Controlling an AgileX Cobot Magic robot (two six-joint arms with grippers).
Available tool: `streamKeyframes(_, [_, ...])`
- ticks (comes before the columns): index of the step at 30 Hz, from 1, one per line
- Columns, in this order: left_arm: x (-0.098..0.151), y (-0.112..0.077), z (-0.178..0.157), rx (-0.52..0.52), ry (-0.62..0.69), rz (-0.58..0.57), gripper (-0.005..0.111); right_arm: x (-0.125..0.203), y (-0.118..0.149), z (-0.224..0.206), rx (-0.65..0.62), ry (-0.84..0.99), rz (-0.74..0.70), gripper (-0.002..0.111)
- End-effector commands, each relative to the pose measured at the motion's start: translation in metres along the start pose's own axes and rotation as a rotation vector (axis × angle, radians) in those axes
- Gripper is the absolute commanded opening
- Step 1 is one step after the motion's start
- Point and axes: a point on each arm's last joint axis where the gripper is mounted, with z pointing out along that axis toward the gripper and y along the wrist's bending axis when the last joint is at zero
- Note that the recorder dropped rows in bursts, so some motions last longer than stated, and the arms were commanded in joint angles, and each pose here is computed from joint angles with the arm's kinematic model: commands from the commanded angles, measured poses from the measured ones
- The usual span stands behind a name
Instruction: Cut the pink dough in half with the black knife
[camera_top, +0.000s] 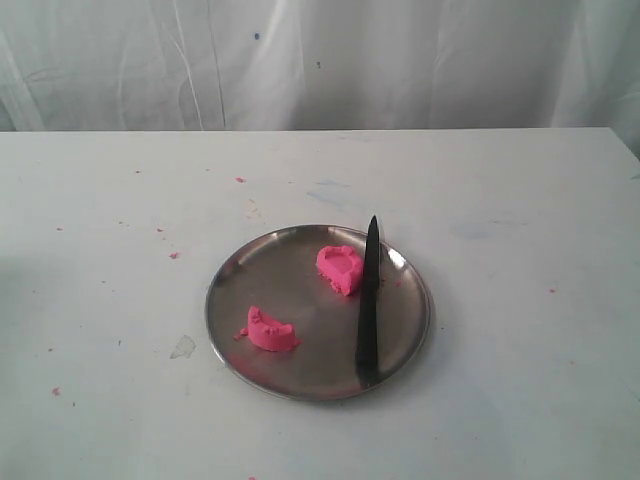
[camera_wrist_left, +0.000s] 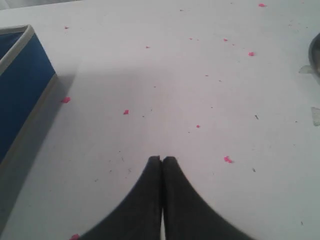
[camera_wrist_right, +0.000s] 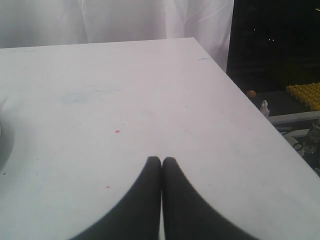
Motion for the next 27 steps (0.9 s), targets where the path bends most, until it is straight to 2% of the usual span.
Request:
streamKeyframes(1, [0.0001, 0.0004, -0.0003, -0.009, -0.002, -0.028, 0.0, 0.0001, -0.0004, -0.0003, 0.007, -0.006, -0.009, 0.0])
streamKeyframes(8, [-0.0004, 0.0023, -0.0003, -0.03, -0.006, 0.051, 0.0, 0.0001, -0.0004, -0.0003, 0.007, -0.006, -0.009, 0.0])
streamKeyframes(14, [-0.0004, 0.0023, -0.0003, -0.03, -0.006, 0.051, 0.0, 0.0, -0.0001, -0.0002, 0.002, -0.006, -0.01, 0.0])
streamKeyframes(19, [-0.0001, 0.0023, -0.0003, -0.03, -0.003, 0.051, 0.0, 0.0, 0.0038, -0.0003, -0.069, -0.007, -0.029, 0.0])
streamKeyframes(27, [-0.0001, 0.0023, -0.0003, -0.03, -0.003, 0.051, 0.0, 0.0, 0.0039, -0.0004, -0.071, -0.007, -0.029, 0.0])
